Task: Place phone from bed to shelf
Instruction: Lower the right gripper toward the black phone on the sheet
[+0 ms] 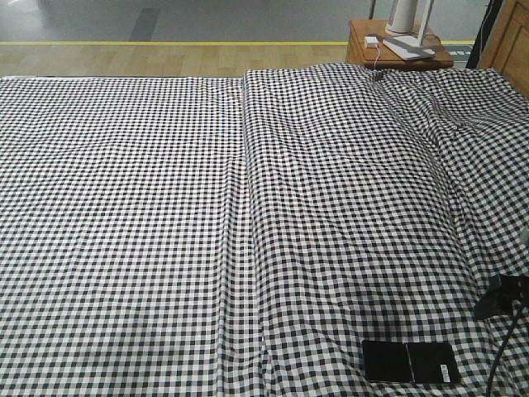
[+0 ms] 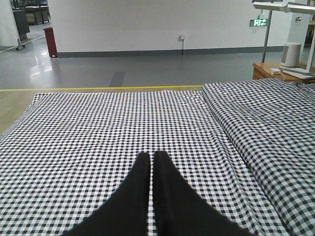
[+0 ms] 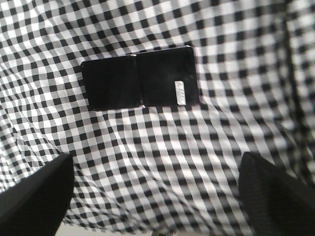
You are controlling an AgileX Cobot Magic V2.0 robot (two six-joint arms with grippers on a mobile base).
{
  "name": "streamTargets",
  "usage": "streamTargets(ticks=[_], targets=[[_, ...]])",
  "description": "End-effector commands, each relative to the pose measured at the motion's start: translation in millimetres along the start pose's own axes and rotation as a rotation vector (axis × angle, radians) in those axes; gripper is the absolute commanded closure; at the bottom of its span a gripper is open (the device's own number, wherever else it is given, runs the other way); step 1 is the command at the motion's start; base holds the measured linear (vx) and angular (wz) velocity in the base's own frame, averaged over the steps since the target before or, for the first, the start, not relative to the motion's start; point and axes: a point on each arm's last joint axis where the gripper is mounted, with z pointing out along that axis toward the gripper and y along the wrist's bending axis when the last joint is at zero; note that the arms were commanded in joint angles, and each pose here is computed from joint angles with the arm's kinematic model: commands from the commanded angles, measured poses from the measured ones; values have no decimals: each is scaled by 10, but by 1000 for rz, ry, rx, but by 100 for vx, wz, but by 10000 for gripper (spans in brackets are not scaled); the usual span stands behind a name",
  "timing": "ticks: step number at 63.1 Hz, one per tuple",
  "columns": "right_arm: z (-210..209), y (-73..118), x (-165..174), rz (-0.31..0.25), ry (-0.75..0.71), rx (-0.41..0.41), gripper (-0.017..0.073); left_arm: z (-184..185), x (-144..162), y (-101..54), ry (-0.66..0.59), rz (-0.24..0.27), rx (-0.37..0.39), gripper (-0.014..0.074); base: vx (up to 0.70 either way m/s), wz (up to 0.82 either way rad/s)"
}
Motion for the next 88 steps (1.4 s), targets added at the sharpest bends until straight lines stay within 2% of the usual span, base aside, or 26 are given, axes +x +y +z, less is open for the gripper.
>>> streamTargets(ticks=[1,6,14,31,46,54,64,75,82,88], targets=[[1,-28,-177,-58,-34,-39,-67,-30,-142,16,-107,-14,-10,592,0,0],[143,-96,-257,-91,-5,-55,-64,-30,-142,16,-107,-14,-10,592,0,0],[358,-192,-358,-106,32,-79,-61,-30,-142,16,-107,-14,-10,592,0,0],[856,-330,-531,-166,89,-213,-49,-30,-142,16,-107,-14,-10,592,0,0],[1145,-405,-579,-187,147,-299,-40,-30,-142,16,-107,-14,-10,592,0,0],[1281,-437,-571,-169,150,-317,-36,-30,-142,16,-107,-14,-10,592,0,0],[1417,-471,-509,-196,167,-326,-35,-30,-142,16,-107,-14,-10,592,0,0],[1497,-510,-499,-191,152,-301,-35,-30,-142,16,-107,-14,-10,592,0,0],[1527,-517,-490,-221,146,-302,-35,-30,-142,16,-107,-14,-10,592,0,0],[1564,-524,-485,-214,139,-305,-35,-30,-142,16,-107,-14,-10,592,0,0]])
